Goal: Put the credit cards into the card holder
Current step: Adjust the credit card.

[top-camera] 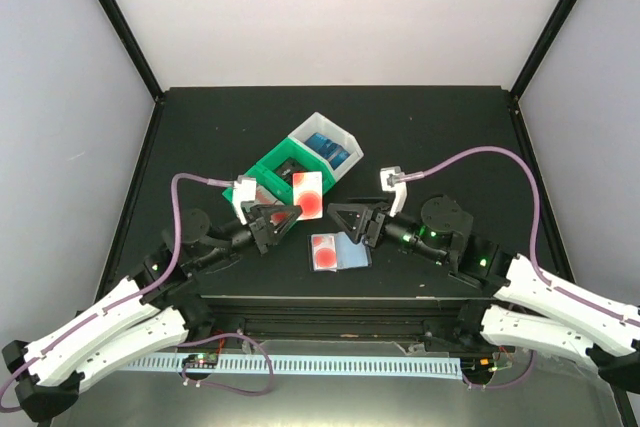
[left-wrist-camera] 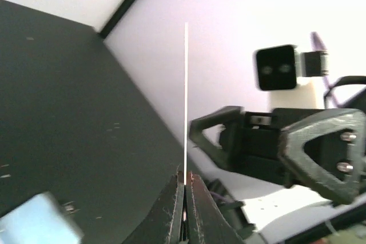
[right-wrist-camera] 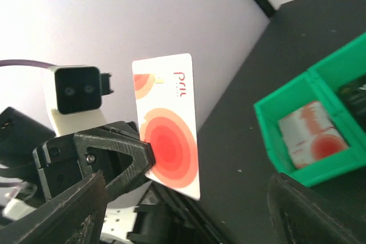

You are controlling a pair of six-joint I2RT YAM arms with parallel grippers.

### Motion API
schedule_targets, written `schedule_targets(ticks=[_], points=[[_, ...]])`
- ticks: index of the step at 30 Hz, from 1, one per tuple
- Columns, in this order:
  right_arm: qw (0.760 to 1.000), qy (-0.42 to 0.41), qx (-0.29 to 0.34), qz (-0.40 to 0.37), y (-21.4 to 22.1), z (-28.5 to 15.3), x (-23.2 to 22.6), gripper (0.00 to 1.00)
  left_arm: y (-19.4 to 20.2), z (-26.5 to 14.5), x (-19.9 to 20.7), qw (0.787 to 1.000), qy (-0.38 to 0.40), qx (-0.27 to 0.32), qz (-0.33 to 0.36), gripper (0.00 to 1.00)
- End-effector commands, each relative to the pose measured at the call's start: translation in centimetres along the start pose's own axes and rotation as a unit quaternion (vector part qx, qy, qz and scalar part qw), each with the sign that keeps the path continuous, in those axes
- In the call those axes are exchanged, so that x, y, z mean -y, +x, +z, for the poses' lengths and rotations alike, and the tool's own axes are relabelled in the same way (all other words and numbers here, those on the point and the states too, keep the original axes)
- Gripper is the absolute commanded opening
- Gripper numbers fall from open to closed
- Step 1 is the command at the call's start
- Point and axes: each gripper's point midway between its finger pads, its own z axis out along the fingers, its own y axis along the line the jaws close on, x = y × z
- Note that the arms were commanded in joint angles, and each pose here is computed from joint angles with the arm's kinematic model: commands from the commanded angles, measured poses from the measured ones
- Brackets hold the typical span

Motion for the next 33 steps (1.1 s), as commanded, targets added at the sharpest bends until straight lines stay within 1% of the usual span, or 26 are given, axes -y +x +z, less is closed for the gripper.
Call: schedule_targets(ticks=[1, 3, 5, 7, 11, 14, 15, 16, 17, 18, 19, 20, 24, 29, 33], points=[[0.996, -0.089, -0.007, 0.006, -0.7, 0.0, -4.0, 0.75, -2.0, -0.9, 6.1, 0.989, 0.140, 0.010, -0.053, 0.02], [0.994, -0.111, -0.006, 0.012, -0.7, 0.1, -4.8, 0.69, -2.3, -1.3, 7.2, 0.982, 0.169, 0.010, -0.081, 0.02], [0.991, -0.131, -0.008, 0.015, -0.7, 0.1, -5.5, 0.61, -2.8, -1.7, 8.2, 0.976, 0.193, 0.011, -0.098, 0.02], [0.989, -0.148, -0.010, 0.018, -0.8, 0.1, -6.1, 0.49, -2.9, -2.1, 8.7, 0.972, 0.207, 0.009, -0.114, 0.02], [0.982, -0.186, -0.008, 0.027, -0.7, -0.3, -7.2, 0.24, -2.3, -1.9, 8.5, 0.969, 0.205, -0.009, -0.137, 0.02], [0.979, -0.203, -0.016, 0.025, -0.5, -0.5, -7.7, 0.10, -1.4, -1.4, 7.7, 0.968, 0.200, -0.020, -0.154, 0.02], [0.978, -0.205, -0.017, 0.024, -0.5, -0.6, -7.9, 0.05, -1.2, -1.3, 7.5, 0.967, 0.197, -0.022, -0.158, 0.03], [0.978, -0.206, -0.019, 0.022, -0.4, -0.7, -7.9, 0.01, -1.1, -1.2, 7.2, 0.968, 0.193, -0.023, -0.159, 0.07], [0.979, -0.203, -0.021, 0.021, -0.3, -0.7, -7.8, 0.01, -1.0, -1.1, 7.1, 0.969, 0.189, -0.023, -0.157, 0.15], [0.980, -0.197, -0.021, 0.018, -0.3, -0.9, -7.5, 0.01, -1.0, -1.1, 6.8, 0.971, 0.181, -0.023, -0.155, 0.27], [0.981, -0.192, -0.023, 0.016, -0.2, -1.0, -7.3, 0.01, -1.1, -1.1, 6.6, 0.973, 0.173, -0.021, -0.149, 0.33], [0.982, -0.187, -0.025, 0.014, -0.1, -1.2, -7.0, 0.01, -1.2, -1.1, 6.5, 0.976, 0.168, -0.020, -0.140, 0.37], [0.981, -0.188, -0.050, 0.016, 0.8, -2.0, -6.0, 0.01, -1.8, -1.2, 6.3, 0.981, 0.157, -0.014, -0.115, 0.37], [0.976, -0.199, -0.085, 0.023, 2.1, -2.4, -5.6, 0.01, -1.6, 0.1, 7.2, 0.977, 0.183, -0.043, -0.102, 0.36], [0.978, -0.189, -0.086, 0.024, 2.2, -2.3, -4.9, 0.01, -1.5, 0.3, 8.2, 0.973, 0.209, -0.054, -0.088, 0.41]])
